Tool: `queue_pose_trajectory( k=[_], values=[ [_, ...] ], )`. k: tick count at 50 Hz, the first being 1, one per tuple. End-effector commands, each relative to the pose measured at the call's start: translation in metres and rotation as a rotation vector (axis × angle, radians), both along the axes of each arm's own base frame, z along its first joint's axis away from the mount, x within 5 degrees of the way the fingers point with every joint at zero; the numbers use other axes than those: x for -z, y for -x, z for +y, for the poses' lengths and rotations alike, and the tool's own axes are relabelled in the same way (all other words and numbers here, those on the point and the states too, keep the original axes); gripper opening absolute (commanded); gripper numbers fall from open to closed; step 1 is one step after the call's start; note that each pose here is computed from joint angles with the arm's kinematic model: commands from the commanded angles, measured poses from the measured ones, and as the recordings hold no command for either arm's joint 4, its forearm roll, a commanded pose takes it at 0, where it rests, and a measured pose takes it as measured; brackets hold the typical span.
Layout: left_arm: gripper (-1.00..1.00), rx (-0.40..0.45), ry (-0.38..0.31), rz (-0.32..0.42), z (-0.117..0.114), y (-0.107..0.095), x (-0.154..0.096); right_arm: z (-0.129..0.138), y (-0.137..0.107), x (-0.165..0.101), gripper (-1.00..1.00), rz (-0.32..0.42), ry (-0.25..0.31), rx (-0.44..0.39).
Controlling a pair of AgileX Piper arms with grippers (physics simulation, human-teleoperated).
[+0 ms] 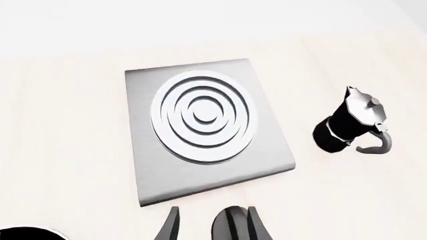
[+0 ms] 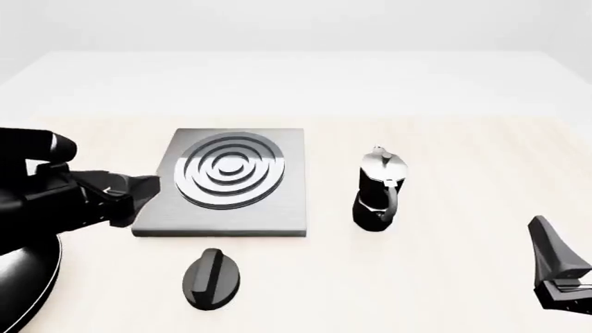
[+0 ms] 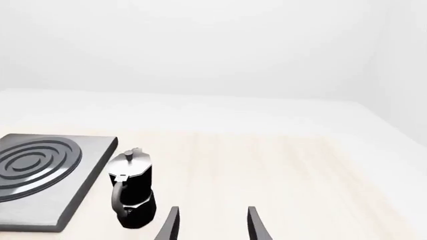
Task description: Turn on the stove and put the moka pot on it.
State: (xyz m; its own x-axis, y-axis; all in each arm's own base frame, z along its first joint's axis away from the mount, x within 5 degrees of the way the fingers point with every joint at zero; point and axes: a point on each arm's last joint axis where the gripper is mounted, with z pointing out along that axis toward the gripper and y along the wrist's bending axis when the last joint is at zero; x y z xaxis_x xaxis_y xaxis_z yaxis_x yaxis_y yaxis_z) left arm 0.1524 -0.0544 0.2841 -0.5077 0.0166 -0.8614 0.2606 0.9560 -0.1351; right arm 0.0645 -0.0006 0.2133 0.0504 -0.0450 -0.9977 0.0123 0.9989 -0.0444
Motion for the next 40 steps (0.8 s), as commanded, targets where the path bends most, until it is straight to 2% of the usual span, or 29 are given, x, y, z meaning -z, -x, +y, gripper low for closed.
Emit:
queue_pose_trajectory(
  k=[1, 9, 15, 30, 33, 40],
  values=[
    [1.0, 0.025, -0.005, 0.08, -0.01, -0.008, 0.01, 0.0, 0.0, 0.0, 1.0, 0.0, -0.003, 0.001],
    [1.0, 0.03, -0.014, 0.089, -0.012, -0.011, 0.015, 0.0, -0.001, 0.0, 1.0, 0.003, -0.012, 0.001],
    [1.0, 0.028, -0.017, 0.12, -0.013, -0.011, 0.03, 0.0, 0.0, 0.0, 1.0, 0.0, -0.01, 0.002],
    [1.0, 0.036, -0.018, 0.136, -0.015, -0.012, 0.041, 0.0, 0.0, 0.0, 1.0, 0.001, -0.01, 0.004],
    [1.0, 0.031, 0.007, 0.155, -0.02, -0.016, 0.05, 0.0, -0.001, 0.0, 1.0, 0.001, -0.017, 0.006],
    [1.0, 0.034, 0.009, 0.167, -0.022, -0.017, 0.057, 0.0, -0.001, 0.0, 1.0, 0.003, -0.023, 0.006]
  ],
)
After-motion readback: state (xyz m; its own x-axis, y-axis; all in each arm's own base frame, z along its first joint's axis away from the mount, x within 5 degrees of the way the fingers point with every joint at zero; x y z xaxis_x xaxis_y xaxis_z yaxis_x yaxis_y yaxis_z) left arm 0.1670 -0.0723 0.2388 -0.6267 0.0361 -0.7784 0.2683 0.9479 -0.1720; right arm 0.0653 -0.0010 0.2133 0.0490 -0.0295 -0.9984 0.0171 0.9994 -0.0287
